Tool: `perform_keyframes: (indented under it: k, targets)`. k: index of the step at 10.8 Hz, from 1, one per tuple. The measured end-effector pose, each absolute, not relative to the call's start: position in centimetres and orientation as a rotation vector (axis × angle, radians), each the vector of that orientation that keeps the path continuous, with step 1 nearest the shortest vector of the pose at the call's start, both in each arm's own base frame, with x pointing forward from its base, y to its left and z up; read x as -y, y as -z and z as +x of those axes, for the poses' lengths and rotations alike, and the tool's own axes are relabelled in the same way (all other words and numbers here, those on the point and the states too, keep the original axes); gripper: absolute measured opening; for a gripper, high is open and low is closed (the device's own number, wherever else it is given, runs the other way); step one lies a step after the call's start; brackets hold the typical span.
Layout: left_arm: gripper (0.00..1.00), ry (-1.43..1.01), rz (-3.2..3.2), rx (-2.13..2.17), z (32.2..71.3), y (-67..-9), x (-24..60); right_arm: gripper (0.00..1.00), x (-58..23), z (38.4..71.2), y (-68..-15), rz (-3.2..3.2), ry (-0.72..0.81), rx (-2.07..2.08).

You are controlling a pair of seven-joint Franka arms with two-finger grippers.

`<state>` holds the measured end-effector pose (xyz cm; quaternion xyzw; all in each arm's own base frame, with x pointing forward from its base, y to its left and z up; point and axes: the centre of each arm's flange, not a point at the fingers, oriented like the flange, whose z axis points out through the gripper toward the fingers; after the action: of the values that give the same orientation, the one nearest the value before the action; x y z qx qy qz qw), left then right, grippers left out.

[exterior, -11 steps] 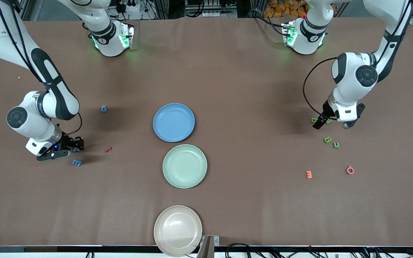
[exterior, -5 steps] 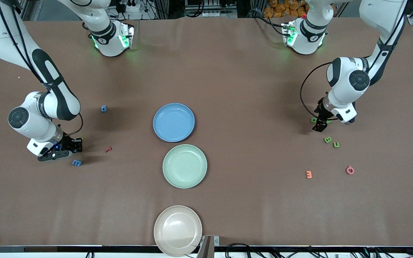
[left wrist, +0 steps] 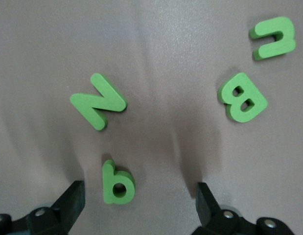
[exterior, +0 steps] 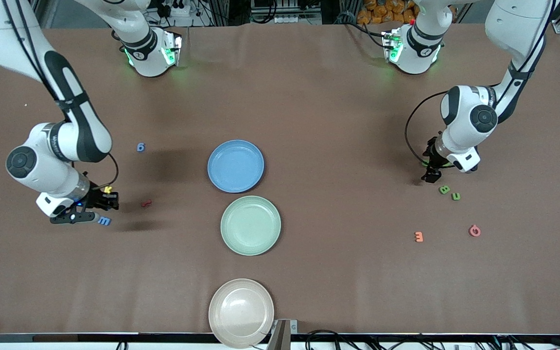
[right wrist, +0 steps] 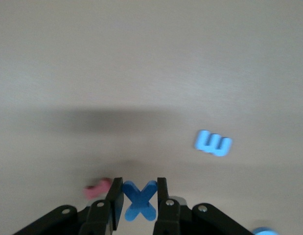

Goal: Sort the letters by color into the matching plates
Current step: 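Carry the blue X over the blue plate with the right gripper, then release the X onto the blue plate while the left gripper carries the b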

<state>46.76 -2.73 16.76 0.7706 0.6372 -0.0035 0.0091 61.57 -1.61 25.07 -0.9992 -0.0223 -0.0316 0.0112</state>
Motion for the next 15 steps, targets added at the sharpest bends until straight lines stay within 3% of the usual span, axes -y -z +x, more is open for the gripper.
perform_keyframes:
  k: [5, 9, 10, 15]
  targets:
    - [0.96, 0.013, 2.406, -1.993, 46.9, -16.6, 2.7, 0.32, -12.7, 60.3, -25.9, -3.074, 0.088, -0.235]
    - [0.41, -0.008, 2.398, -1.986, 47.2, -17.2, 2.6, 0.32, -23.7, 57.1, -26.1, -3.033, 0.063, -0.429]
    - [0.33, -0.011, 2.396, -1.986, 47.3, -17.3, 2.6, 0.32, -25.3, 56.4, -26.0, -3.027, 0.057, -0.459]
    - [0.28, -0.044, 2.385, -1.965, 48.3, -18.1, 3.0, 0.32, -32.9, 52.0, -24.7, -3.023, 0.005, -0.545]
